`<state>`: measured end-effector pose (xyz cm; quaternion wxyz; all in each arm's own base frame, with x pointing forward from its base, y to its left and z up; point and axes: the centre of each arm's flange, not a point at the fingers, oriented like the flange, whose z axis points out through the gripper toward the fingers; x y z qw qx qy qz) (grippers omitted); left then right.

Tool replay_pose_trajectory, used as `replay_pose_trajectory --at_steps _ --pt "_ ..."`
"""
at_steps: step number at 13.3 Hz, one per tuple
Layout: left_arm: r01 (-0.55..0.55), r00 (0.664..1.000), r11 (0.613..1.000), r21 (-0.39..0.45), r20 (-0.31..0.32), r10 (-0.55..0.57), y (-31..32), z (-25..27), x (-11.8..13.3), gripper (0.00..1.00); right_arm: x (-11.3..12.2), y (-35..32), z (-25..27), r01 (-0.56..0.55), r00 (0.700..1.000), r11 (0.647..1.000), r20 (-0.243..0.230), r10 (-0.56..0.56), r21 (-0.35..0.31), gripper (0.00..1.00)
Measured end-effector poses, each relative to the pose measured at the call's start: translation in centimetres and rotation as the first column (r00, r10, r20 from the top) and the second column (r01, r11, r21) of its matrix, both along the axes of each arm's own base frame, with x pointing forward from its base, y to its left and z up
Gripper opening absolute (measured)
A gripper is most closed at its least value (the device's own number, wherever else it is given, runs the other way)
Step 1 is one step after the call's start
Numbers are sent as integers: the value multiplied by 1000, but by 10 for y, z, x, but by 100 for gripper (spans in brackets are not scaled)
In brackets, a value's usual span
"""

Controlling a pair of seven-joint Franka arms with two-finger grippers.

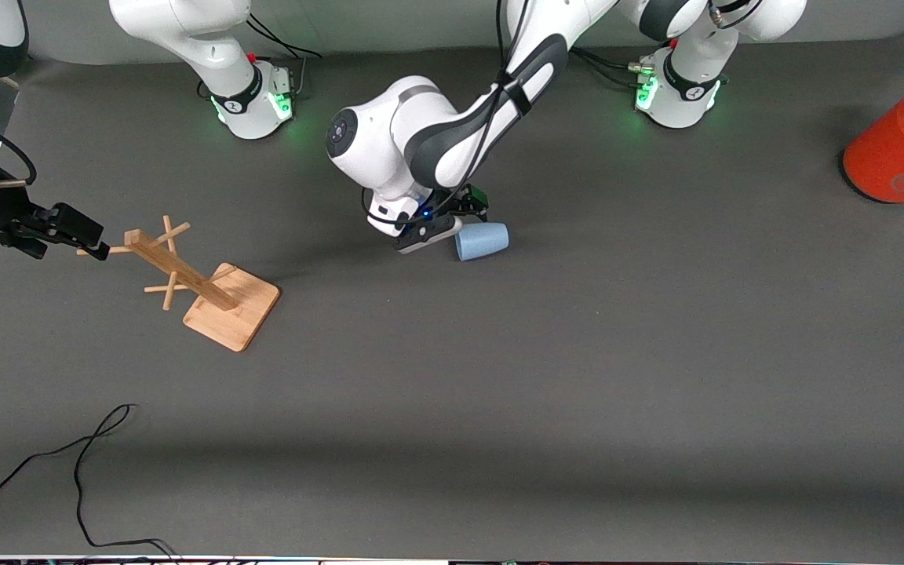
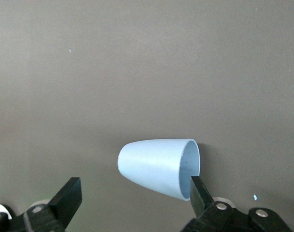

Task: Rotate and upright cup with both arms
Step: 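Withdraw the right gripper while the left gripper reaches the lying cup, then grasp the cup rim with the left gripper and rotate it upright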

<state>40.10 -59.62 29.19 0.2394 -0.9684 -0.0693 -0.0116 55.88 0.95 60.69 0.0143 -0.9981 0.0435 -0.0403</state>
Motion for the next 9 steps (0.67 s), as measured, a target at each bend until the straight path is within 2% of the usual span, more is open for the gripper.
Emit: replay_pose_trajectory --at_steps 7,9 --pt "21 1000 995 99 -20 -19 5 -72 -4 100 6 3 -19 -4 1000 1000 -29 4 -3 100" --pt "16 1000 993 113 -24 -13 7 -83 -5 100 8 3 -22 -4 1000 1000 -21 4 -4 100"
